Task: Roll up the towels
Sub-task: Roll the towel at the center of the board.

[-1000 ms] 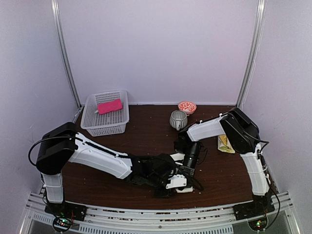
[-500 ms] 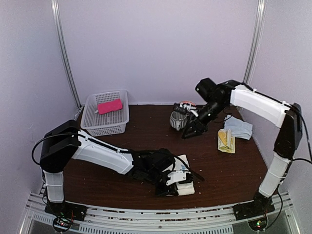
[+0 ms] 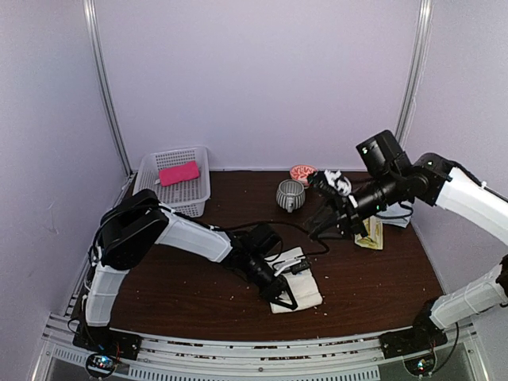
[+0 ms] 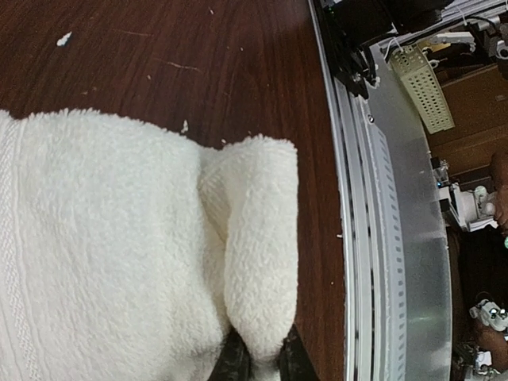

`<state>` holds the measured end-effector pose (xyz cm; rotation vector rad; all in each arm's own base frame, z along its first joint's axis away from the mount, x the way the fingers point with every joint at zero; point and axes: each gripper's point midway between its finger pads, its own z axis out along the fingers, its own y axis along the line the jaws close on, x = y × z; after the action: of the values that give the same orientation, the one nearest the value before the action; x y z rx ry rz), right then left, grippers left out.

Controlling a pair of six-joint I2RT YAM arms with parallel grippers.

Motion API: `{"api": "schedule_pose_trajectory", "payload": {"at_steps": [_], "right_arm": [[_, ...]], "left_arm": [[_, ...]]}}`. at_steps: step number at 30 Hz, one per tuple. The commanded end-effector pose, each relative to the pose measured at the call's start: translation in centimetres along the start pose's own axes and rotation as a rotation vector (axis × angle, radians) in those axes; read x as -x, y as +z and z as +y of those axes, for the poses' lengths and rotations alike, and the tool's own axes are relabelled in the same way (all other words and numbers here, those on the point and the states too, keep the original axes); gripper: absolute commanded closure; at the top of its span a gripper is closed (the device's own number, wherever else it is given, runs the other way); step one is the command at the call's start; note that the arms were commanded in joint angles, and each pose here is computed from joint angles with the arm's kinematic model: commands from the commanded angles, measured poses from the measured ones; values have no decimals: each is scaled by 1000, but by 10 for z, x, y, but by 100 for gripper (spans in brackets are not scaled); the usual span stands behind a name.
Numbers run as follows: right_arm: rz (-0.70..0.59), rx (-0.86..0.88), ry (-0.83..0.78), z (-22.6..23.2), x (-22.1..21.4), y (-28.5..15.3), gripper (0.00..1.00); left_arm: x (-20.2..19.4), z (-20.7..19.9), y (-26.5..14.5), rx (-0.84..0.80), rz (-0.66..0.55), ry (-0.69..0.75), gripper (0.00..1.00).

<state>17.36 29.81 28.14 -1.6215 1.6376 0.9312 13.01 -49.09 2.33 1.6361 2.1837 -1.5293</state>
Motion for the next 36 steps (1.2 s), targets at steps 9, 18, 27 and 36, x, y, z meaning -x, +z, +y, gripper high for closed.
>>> {"api": "schedule_pose_trajectory", "payload": {"at_steps": [9,18,27,36], "right_arm": [[487,-133,-219,30,-155,92,61],[572,-195,-255,13,-193,128,58],[656,-113,-253,21,-218,138,80],[682,175,-8,60,-224,136,93]], "left_arm": [[-42,25,10,-12,101,-253,99],[-44,27,10,-6,104,-270,91],[-40,26,6,7,94,-241,84],[-8,17,-78,256,-129,-112,59]]}}
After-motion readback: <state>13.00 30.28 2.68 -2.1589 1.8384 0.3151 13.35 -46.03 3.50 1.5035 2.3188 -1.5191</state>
